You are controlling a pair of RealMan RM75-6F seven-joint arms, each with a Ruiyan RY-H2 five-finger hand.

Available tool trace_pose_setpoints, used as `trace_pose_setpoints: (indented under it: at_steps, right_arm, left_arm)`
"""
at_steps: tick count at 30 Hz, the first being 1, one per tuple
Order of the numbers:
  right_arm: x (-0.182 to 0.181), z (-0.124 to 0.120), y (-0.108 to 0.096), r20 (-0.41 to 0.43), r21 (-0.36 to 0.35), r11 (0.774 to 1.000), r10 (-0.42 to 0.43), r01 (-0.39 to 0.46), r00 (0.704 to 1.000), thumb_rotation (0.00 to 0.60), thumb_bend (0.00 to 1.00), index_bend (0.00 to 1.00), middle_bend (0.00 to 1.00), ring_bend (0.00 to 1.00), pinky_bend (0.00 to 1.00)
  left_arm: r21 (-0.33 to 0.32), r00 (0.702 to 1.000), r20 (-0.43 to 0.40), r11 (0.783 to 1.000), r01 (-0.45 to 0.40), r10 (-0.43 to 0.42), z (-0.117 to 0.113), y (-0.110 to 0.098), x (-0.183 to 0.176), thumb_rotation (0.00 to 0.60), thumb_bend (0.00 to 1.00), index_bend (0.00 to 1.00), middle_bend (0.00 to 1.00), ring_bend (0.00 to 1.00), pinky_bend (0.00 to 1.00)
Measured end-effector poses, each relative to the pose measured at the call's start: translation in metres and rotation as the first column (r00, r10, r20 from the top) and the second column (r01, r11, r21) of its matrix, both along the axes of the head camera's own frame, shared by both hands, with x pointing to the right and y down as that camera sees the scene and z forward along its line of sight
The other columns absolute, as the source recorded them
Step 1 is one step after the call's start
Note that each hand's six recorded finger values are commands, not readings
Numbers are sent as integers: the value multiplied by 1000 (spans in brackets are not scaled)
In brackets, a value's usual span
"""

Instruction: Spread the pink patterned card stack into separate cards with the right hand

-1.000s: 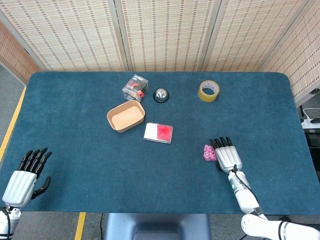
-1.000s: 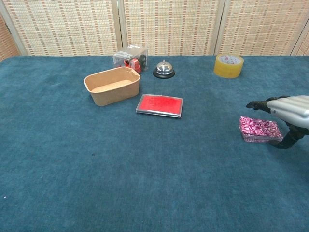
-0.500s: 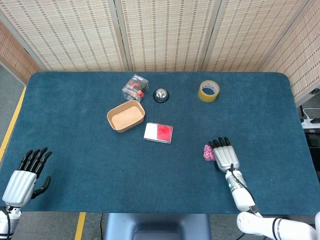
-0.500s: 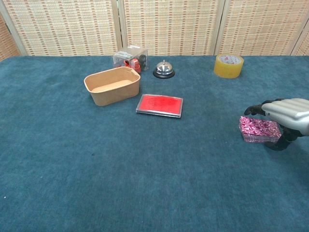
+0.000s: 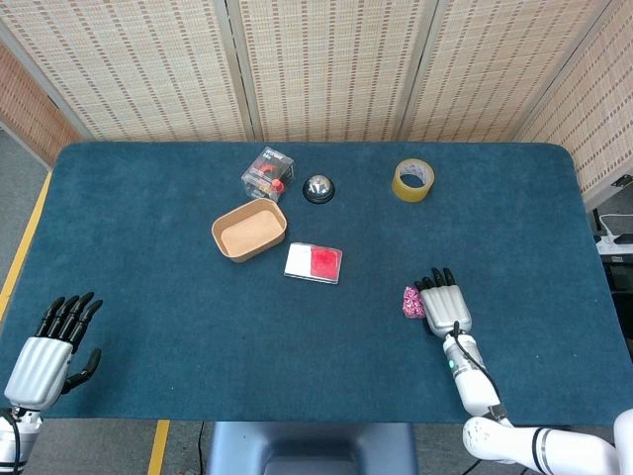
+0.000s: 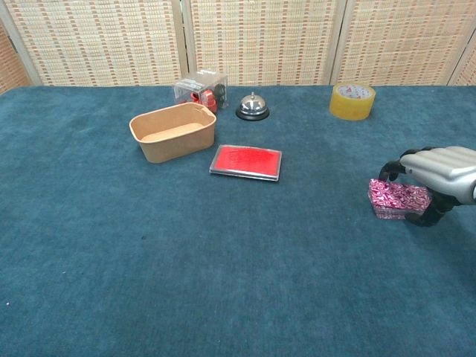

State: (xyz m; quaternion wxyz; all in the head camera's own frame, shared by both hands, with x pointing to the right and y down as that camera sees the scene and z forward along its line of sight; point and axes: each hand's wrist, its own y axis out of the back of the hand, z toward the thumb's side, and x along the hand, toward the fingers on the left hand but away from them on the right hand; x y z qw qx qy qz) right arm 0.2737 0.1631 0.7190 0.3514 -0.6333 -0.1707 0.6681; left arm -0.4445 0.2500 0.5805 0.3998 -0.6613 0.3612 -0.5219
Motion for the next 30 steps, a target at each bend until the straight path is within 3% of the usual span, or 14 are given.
trace_pose_setpoints:
  at_steps: [22,30]
  right_arm:
    - [-3,0,-3,-18,22,1000,-12,13,1000,600,288,346,317,120,0]
    - [-4,-1,-4,-22,36,999,-13,14,1000,600,289,455,375,217,1]
  left_arm:
    - [-3,1000,1,1000,1,-1,1,-1,-1,600,454,0,0,0,9]
    - [-1,1000,2,1000,0,0,1,-1,0,600,453,0,0,0,9]
